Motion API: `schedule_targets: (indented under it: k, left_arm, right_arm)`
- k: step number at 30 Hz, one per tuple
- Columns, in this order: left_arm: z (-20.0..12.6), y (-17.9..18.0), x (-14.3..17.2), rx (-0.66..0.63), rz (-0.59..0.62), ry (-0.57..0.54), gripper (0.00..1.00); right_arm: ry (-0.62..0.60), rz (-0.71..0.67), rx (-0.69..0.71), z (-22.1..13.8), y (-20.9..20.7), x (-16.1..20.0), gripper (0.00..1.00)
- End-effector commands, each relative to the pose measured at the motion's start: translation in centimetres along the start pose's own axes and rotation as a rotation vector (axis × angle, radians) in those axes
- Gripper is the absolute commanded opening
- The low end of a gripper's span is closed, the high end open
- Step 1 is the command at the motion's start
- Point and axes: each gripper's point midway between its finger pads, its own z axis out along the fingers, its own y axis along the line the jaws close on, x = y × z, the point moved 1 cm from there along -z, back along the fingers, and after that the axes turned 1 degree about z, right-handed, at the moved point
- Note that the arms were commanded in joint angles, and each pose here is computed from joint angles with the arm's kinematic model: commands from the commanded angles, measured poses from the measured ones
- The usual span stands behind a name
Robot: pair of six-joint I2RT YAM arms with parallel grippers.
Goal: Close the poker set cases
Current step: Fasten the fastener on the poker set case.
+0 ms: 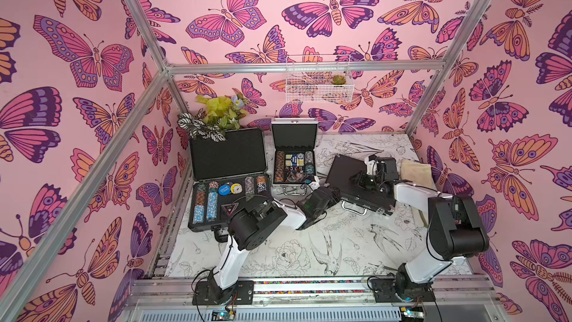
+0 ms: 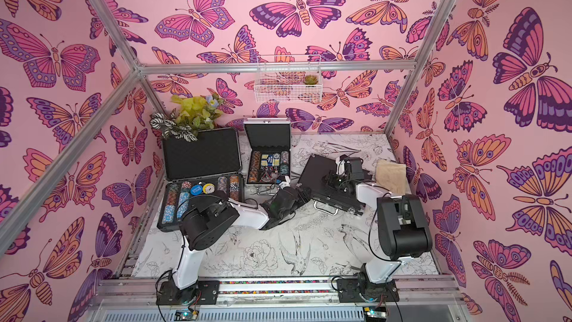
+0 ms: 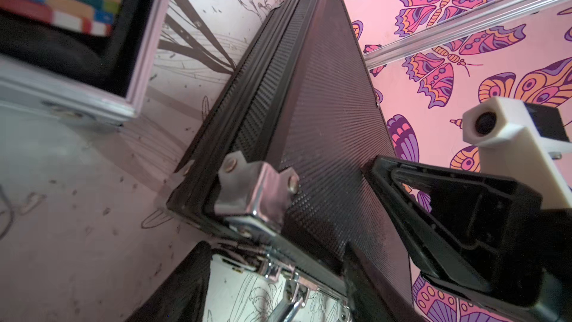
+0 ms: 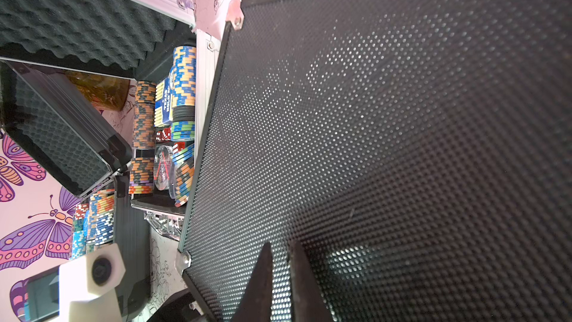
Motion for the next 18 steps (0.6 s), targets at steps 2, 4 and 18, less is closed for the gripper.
schedule_targets:
  k: [2,4,18]
  left_arm:
    - [0.8,4.0,1.1,-0.104,0.014,0.007,0.67]
    - [1.0,3.9,0.9,-0.098,0.010,-0.010,0.67]
    - [-0.9,2.3,1.3,-0.120,0.023,0.048,0.70]
  right_arm:
    - [0.227,0.110,0.125,1.1,-3.7,6.9,0.16]
    - [0.228,0.111,0.123,1.2,-3.6,6.9,0.16]
    - [0.233,0.094,0.127,1.3,-3.2,6.8,0.16]
